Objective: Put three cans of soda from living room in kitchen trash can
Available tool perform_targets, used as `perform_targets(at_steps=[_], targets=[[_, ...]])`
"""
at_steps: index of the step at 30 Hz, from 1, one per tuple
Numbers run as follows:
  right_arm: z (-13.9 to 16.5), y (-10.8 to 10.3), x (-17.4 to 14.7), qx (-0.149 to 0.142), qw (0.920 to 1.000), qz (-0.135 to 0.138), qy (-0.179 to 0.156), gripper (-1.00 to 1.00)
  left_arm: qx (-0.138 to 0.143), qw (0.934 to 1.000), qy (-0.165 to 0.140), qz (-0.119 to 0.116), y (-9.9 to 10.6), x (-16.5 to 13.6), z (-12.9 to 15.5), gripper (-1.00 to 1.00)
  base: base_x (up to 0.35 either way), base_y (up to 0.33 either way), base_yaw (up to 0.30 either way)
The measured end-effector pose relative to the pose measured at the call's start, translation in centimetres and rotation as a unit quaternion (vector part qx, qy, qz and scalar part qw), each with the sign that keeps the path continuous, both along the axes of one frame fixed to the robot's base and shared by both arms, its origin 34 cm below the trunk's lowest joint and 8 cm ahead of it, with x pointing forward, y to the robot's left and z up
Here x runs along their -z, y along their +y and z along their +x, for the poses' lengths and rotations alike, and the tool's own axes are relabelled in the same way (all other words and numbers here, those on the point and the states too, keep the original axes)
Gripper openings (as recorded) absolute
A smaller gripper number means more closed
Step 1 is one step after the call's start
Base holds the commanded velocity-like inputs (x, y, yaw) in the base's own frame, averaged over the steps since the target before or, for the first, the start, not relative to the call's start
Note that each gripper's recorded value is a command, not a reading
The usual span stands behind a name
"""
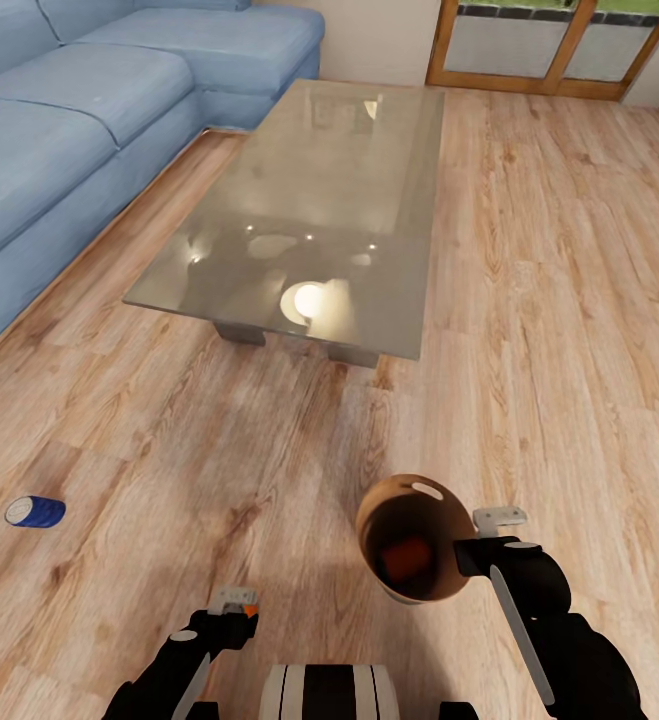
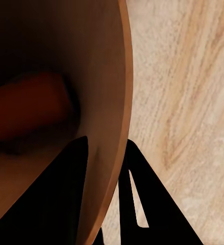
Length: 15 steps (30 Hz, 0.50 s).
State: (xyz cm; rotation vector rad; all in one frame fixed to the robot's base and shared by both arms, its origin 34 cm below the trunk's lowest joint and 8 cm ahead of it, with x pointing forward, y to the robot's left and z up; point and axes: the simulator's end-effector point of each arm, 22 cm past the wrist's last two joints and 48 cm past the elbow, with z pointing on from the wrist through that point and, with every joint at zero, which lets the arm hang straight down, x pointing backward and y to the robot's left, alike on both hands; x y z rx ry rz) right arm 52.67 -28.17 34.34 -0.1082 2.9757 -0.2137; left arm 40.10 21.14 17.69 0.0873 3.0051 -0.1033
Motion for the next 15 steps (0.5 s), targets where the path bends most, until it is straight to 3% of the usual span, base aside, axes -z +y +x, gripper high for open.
perform_targets(at_steps=[15], targets=[[-0.02,-0.02,0.0,0.0,1.0,-0.001,0.0,-1.0,-0.001,1.0,0.0,0.0,0.05,-0.01,0.03,1.0,0.0,0.0,0.0]])
